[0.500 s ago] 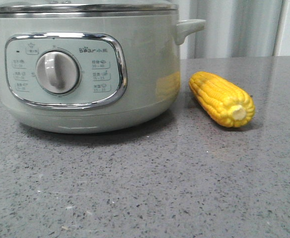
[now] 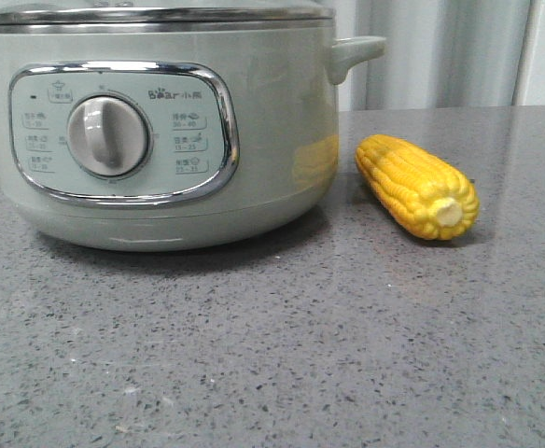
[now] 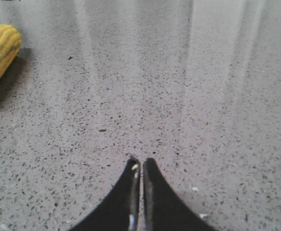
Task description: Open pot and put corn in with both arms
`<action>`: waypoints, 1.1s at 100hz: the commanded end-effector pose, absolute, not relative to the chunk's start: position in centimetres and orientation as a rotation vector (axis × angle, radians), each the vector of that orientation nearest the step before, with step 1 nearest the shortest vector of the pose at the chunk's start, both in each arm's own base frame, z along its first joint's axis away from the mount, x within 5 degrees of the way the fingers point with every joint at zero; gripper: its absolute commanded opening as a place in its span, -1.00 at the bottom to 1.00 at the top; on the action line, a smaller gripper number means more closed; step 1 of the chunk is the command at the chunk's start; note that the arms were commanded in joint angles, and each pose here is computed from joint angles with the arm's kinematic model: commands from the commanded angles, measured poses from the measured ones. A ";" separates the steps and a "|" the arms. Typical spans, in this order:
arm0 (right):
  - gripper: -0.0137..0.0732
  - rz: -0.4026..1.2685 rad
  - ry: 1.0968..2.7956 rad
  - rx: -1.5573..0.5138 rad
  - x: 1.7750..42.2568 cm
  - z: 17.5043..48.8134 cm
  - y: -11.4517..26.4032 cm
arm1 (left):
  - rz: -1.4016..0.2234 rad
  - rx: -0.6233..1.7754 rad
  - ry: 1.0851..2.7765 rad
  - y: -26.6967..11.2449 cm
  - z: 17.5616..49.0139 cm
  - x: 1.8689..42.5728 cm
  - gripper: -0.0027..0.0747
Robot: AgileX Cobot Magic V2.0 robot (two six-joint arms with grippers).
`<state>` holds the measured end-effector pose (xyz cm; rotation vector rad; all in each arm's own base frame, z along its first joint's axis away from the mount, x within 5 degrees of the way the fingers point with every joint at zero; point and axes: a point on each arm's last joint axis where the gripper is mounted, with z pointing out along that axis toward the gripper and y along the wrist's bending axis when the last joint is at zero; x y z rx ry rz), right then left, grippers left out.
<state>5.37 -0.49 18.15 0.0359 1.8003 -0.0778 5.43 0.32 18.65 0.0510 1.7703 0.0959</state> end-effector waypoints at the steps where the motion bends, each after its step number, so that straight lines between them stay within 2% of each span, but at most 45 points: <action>1: -0.84 -0.084 1.784 0.039 5.3 17.7 -0.5 | 0.027 0.022 1.602 0.1 19.9 5.4 -0.98; 45: -0.84 -0.078 1.673 0.032 5.5 18.7 -0.4 | 0.032 0.028 1.550 0.0 20.4 5.4 -0.98; 76: -0.84 -0.059 1.317 0.015 5.3 21.9 -0.2 | 0.027 0.030 1.446 0.0 21.3 5.3 -0.98; 110: -0.84 -0.061 1.381 0.019 5.4 21.4 -0.2 | 0.060 0.060 1.433 0.0 21.4 5.3 -0.98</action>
